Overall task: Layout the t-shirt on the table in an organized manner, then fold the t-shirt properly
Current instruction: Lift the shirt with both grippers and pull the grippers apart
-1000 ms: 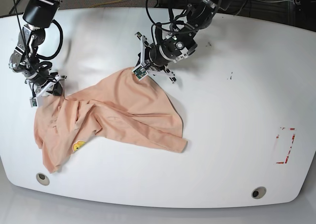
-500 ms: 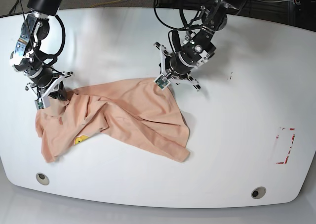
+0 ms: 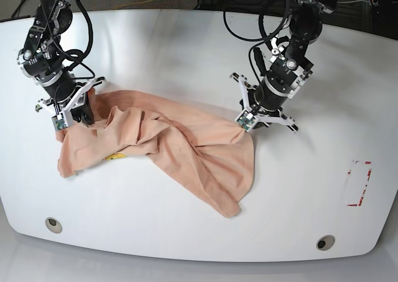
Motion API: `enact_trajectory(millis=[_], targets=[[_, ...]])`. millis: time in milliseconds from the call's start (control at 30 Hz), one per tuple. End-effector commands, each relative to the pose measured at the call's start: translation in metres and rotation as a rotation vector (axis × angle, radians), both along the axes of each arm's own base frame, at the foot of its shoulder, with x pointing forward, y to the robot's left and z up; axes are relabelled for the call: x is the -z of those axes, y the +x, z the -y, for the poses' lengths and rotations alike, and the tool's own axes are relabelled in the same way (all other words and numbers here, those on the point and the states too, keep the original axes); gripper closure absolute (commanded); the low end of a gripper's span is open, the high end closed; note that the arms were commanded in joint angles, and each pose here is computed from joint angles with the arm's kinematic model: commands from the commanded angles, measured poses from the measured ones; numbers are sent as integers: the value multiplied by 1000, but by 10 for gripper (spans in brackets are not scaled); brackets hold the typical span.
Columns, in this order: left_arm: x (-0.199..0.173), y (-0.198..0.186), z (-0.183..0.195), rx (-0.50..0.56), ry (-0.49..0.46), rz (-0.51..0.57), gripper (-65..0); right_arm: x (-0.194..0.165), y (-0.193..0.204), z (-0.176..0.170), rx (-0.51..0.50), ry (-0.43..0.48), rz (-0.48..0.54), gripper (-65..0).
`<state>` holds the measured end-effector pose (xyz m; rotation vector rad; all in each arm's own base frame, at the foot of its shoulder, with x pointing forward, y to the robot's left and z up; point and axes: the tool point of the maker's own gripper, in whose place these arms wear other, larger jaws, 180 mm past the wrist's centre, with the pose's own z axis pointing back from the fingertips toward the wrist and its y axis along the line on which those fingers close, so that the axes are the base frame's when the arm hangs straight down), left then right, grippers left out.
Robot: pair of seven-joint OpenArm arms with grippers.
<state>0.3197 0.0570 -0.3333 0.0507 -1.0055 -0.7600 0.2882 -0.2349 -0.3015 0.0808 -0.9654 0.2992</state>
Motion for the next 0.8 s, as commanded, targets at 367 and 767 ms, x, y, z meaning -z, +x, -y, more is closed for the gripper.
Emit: enact_trajectory(millis=[367, 767], targets=[[-46, 28, -28, -76, -12, 140, -26, -50, 31, 37, 78, -52, 129, 0], [-95, 58, -38, -102, -19, 273, -26, -93, 52, 70, 127, -129, 188, 0]])
